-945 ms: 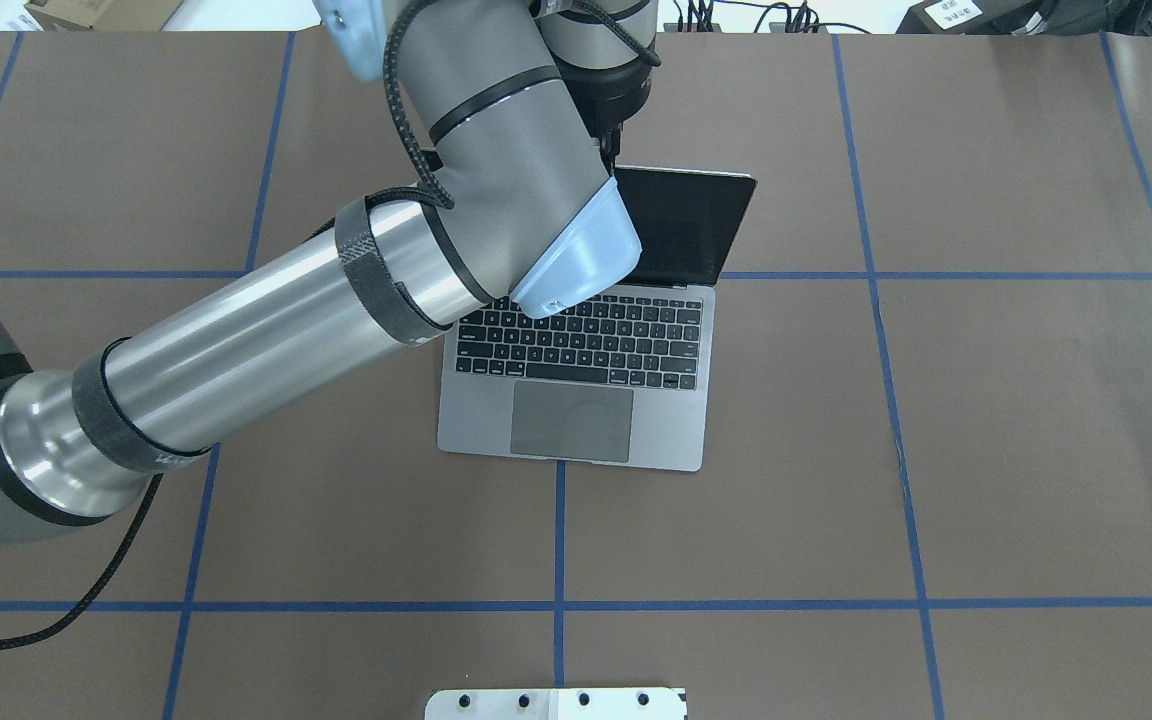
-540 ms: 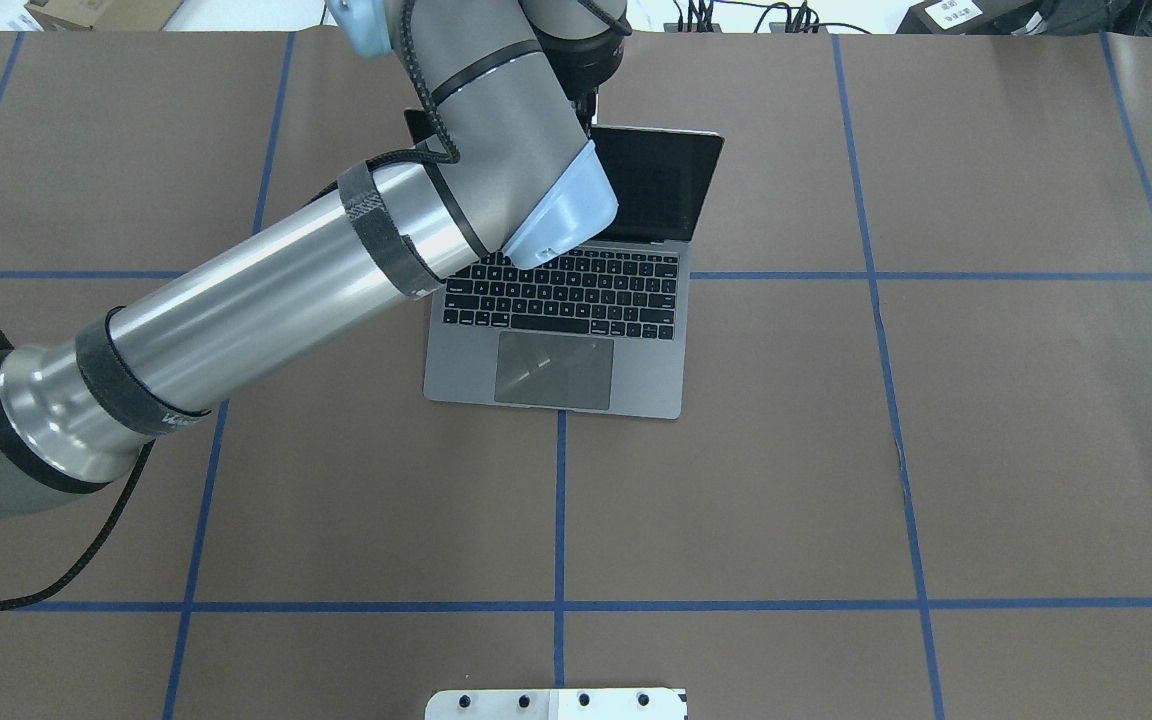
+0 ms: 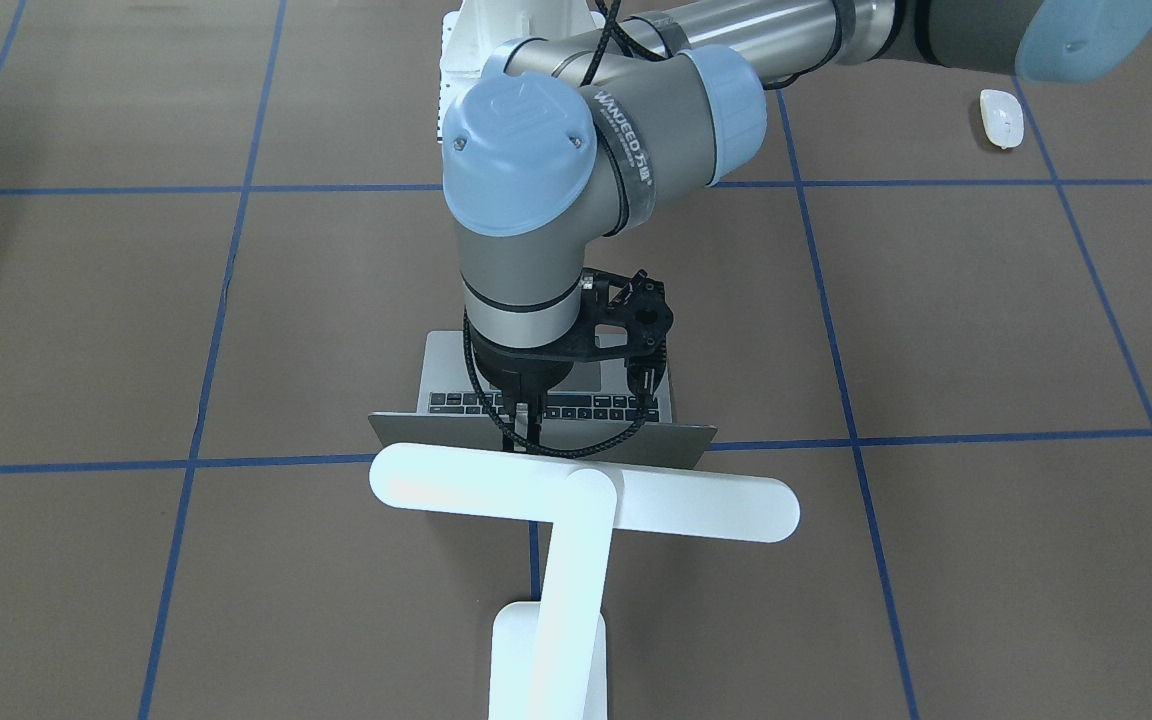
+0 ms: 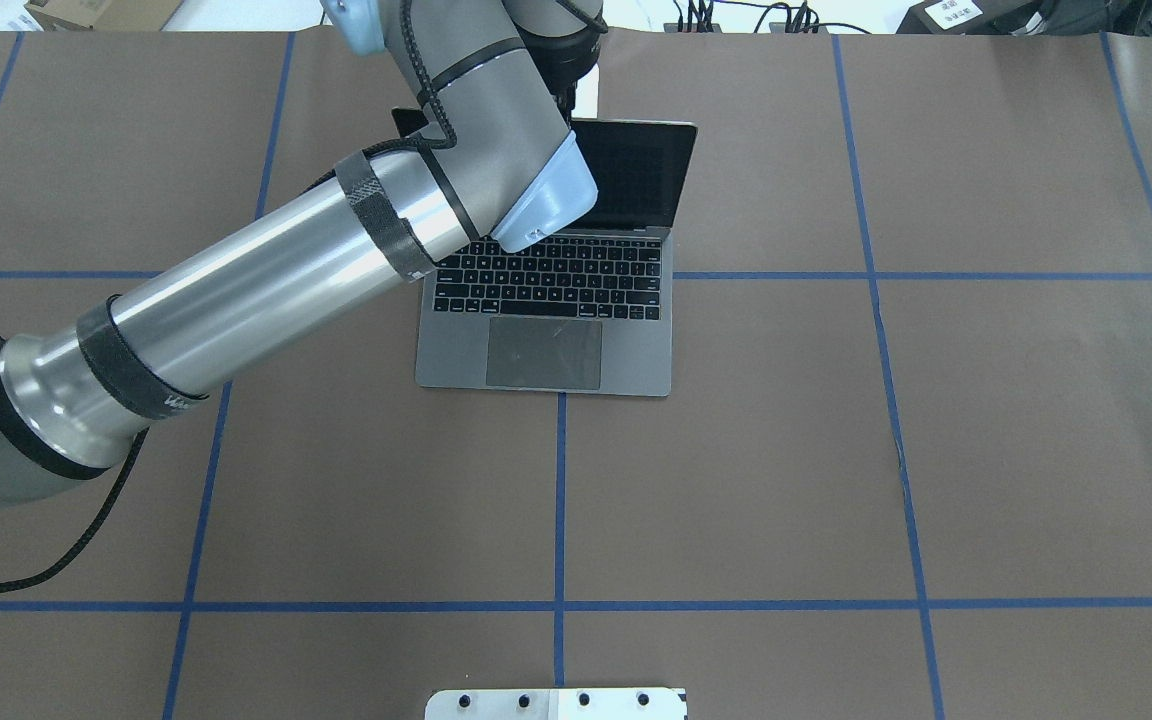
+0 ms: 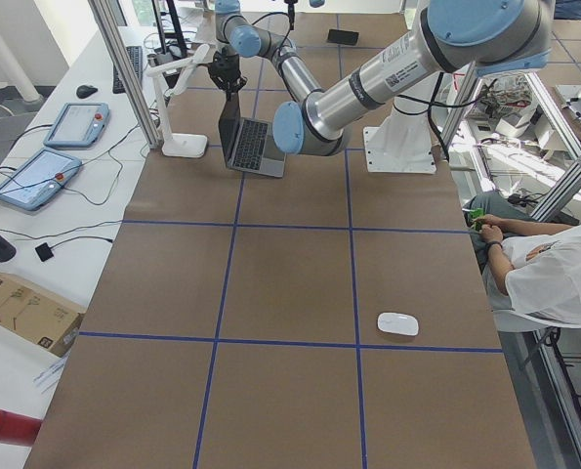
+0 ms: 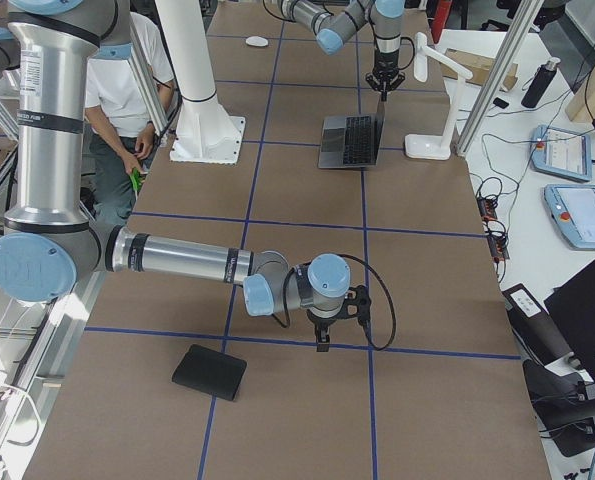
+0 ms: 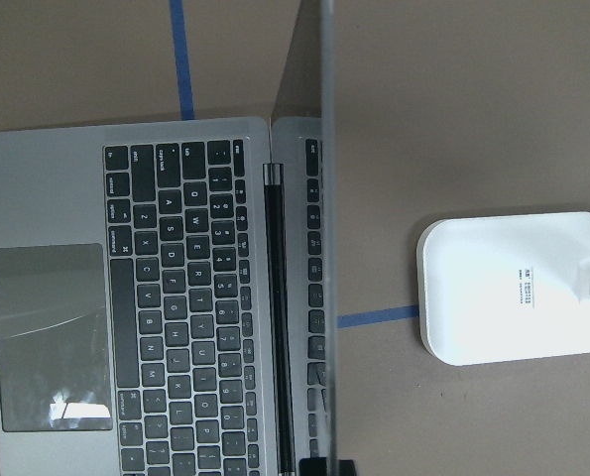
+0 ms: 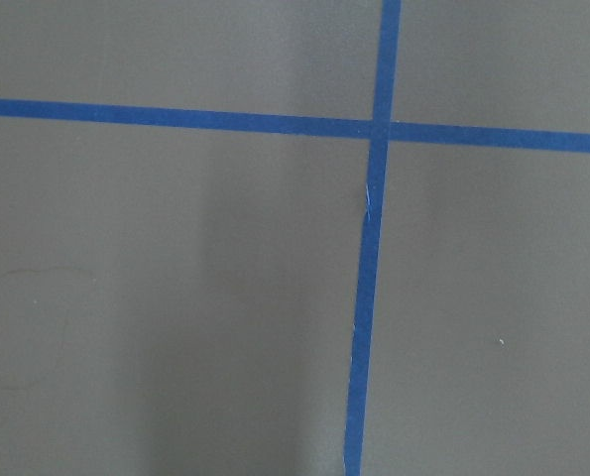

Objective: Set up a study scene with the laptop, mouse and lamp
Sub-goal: 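Lower the laptop onto the table in front of the white lamp, then release the laptop and withdraw the left gripper away from it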

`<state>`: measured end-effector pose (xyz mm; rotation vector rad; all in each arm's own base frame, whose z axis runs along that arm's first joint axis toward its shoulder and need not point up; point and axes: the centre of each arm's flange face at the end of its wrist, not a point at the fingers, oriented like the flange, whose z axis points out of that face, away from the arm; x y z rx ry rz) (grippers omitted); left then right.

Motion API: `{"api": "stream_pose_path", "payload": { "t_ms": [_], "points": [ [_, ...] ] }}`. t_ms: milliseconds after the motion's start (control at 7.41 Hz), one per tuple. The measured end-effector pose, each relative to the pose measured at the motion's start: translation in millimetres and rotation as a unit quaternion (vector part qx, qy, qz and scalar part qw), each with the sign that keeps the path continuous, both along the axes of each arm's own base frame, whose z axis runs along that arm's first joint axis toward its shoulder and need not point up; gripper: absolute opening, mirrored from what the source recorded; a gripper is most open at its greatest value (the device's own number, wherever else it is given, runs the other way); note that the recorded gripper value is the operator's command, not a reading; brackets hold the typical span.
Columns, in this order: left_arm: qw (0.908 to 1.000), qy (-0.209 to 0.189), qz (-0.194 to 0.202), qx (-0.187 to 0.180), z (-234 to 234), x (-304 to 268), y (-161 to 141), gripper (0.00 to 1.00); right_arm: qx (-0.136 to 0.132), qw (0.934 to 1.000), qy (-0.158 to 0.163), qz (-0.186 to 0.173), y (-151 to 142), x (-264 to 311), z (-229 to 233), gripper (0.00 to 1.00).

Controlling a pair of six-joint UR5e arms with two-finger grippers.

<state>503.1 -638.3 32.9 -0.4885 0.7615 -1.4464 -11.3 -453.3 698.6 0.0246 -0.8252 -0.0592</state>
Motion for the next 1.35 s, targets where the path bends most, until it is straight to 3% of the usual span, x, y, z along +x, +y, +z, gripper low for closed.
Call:
{"api": "stream_pose_path", "payload": {
  "t_ms": [675, 810, 945, 1080, 1215, 1350],
  "points": [
    [0.9997, 0.002, -0.019, -0.018, 10.3, 0.2, -6.8, 0.00, -0.003, 1.0000, 0.001, 0.000, 0.7, 0.4, 4.0, 0.99],
    [0.9995, 0.002, -0.023, -0.020, 10.6, -1.5, -8.3, 0.20, -0.003, 1.0000, 0.001, 0.000, 0.7, 0.5, 4.2, 0.99],
    [0.9994, 0.003, -0.026, -0.022, 11.1, -2.6, -9.3, 0.33, -0.003, 1.0000, 0.001, 0.000, 0.7, 0.6, 4.2, 0.99],
    [0.9994, 0.002, -0.026, -0.022, 13.2, -2.6, -9.7, 0.65, -0.003, 1.0000, 0.001, 0.000, 0.7, 0.7, 4.2, 0.99],
    [0.9995, 0.000, -0.023, -0.021, 18.0, -3.4, -9.9, 0.76, -0.003, 1.0000, 0.001, 0.000, 0.5, 0.6, 4.0, 0.99],
    [0.9997, -0.001, -0.019, -0.018, 24.8, -7.4, -9.4, 1.00, -0.003, 1.0000, 0.000, 0.000, 0.1, 0.6, 3.2, 0.99]
  ]
}}
